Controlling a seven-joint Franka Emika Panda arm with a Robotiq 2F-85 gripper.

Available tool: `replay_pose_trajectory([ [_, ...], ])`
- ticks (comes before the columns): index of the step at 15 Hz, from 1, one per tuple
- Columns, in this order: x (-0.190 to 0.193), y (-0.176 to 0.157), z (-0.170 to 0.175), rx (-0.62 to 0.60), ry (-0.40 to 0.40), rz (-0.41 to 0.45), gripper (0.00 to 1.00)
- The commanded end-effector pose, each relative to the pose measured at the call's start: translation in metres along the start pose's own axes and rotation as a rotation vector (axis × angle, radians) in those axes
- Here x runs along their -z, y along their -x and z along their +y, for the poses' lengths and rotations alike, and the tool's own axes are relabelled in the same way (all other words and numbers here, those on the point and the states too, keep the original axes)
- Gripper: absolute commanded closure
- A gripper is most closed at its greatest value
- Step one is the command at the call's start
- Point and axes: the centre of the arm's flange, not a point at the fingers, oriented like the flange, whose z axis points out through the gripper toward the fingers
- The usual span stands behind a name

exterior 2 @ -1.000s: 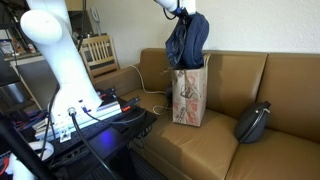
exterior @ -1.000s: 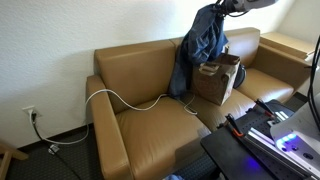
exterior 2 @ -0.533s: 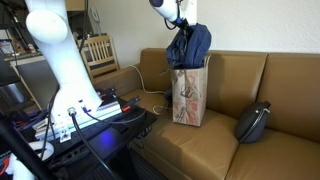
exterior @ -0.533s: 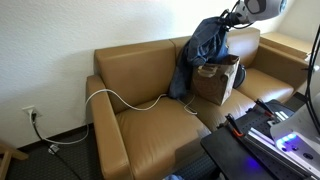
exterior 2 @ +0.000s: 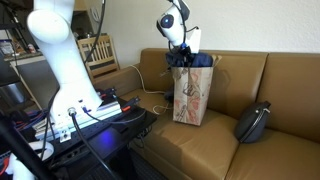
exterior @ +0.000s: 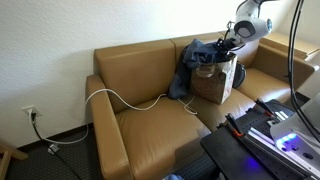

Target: Move the bag to the right and place the blue cloth inside it

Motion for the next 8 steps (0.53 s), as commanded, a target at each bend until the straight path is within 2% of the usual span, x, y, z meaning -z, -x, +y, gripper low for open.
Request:
replay_pose_trajectory([
  [1,-0.046,0.012,-0.021,-0.013,-0.143,0.046,0.96],
  [3,-0.059,0.012,-0.034,0.011,-0.223,0.071,0.96],
  [5,-0.066,0.013,-0.041,0.094,-0.325,0.083,0.96],
  [6,-0.069,0.011,-0.041,0.132,-0.366,0.079,0.60],
  [7,-0.070,0.010,-0.040,0.168,-0.407,0.071,0.59],
  [8,-0.068,0.006,-0.038,0.219,-0.429,0.051,0.53],
])
